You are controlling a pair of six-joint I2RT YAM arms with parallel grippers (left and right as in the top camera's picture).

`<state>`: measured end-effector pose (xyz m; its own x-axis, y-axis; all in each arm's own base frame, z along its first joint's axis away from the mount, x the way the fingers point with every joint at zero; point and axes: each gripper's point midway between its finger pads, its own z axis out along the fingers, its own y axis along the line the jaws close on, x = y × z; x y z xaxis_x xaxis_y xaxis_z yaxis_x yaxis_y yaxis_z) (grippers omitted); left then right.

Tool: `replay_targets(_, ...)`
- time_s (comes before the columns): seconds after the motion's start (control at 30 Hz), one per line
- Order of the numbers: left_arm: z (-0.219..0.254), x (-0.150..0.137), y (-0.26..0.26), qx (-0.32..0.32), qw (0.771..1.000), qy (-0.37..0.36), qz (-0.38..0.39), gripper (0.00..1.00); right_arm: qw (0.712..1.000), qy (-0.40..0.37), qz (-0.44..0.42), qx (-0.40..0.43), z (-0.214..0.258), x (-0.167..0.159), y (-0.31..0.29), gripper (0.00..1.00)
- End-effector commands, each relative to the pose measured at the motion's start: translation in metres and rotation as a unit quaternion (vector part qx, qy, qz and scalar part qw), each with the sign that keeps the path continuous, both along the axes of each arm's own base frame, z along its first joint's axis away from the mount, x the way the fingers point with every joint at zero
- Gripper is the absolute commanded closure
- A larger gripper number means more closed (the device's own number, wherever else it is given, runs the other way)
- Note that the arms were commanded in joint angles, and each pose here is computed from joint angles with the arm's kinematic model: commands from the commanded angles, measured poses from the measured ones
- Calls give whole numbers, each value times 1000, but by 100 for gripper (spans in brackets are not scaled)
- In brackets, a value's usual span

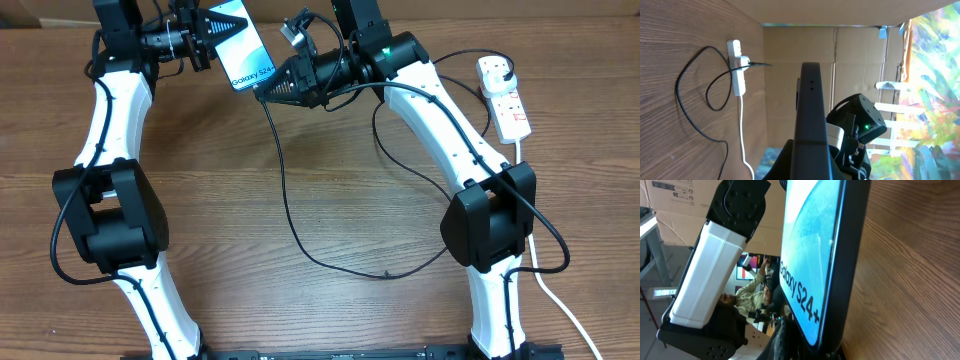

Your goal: Plug charger to phone and switch on socket

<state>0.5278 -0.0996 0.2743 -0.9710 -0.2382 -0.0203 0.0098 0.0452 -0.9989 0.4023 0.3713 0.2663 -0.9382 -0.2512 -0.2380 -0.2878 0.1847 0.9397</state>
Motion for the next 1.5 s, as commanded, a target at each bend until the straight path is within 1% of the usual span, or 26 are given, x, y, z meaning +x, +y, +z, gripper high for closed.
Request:
replay_targets(0.0,9,-5,-4,-1,1000,-21,-17,96,1000,0,-6,-6,-1,2,1,96)
replay_targets(0.87,9,-6,-5,-2,999,-27,-22,96,1000,2,-25,-4,0,16,-14,96)
replay_targets(1.47,8,-5,-13,1,999,-26,-22,96,1000,-1,-25,-2,2,16,-13,96)
